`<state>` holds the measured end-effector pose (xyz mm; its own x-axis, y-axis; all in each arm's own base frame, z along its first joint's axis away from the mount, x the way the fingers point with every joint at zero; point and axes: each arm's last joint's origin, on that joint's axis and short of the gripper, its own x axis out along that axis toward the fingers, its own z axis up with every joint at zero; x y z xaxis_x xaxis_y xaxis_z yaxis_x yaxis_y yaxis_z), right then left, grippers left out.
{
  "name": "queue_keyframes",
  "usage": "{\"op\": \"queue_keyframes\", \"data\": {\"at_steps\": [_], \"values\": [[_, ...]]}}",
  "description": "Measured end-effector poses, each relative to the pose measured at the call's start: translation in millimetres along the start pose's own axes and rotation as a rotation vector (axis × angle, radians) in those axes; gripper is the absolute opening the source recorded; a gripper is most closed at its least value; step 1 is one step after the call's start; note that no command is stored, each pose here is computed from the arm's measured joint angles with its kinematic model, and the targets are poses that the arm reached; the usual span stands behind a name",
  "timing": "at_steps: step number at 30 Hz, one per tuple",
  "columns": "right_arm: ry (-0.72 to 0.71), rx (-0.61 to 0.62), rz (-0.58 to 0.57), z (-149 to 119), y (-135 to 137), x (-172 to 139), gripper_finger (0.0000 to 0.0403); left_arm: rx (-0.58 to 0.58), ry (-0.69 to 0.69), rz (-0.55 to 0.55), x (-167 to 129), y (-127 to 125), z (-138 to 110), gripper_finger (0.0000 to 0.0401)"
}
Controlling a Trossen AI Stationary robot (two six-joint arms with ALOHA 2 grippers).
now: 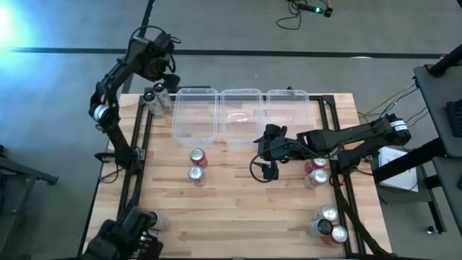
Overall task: Sort soda cans
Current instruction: Put the top right pink-white soda can into the left transparent bin
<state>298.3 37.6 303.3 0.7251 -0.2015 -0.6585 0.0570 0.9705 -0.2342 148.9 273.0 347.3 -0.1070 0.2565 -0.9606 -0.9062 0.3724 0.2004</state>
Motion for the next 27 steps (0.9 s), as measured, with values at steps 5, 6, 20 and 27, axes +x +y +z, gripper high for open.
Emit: {"op": "queue_keyframes", "data": {"at_steps": [5,6,20,27], "values": [[0.011,0.006,0.008,-3,4,1,0.0354,-0.041,0.089,0.012,19,13,23,0.0281],[0.013,0.011,0.008,-4,4,1,0.0354,-0.047,0.105,0.015,21,15,26,0.0283],[0.038,0.048,0.006,-11,5,5,0.0354,-0.082,0.235,-0.024,63,19,47,0.0284],[0.042,0.048,0.007,-11,5,5,0.0354,-0.07,0.267,0.054,70,23,41,0.0284]]}}
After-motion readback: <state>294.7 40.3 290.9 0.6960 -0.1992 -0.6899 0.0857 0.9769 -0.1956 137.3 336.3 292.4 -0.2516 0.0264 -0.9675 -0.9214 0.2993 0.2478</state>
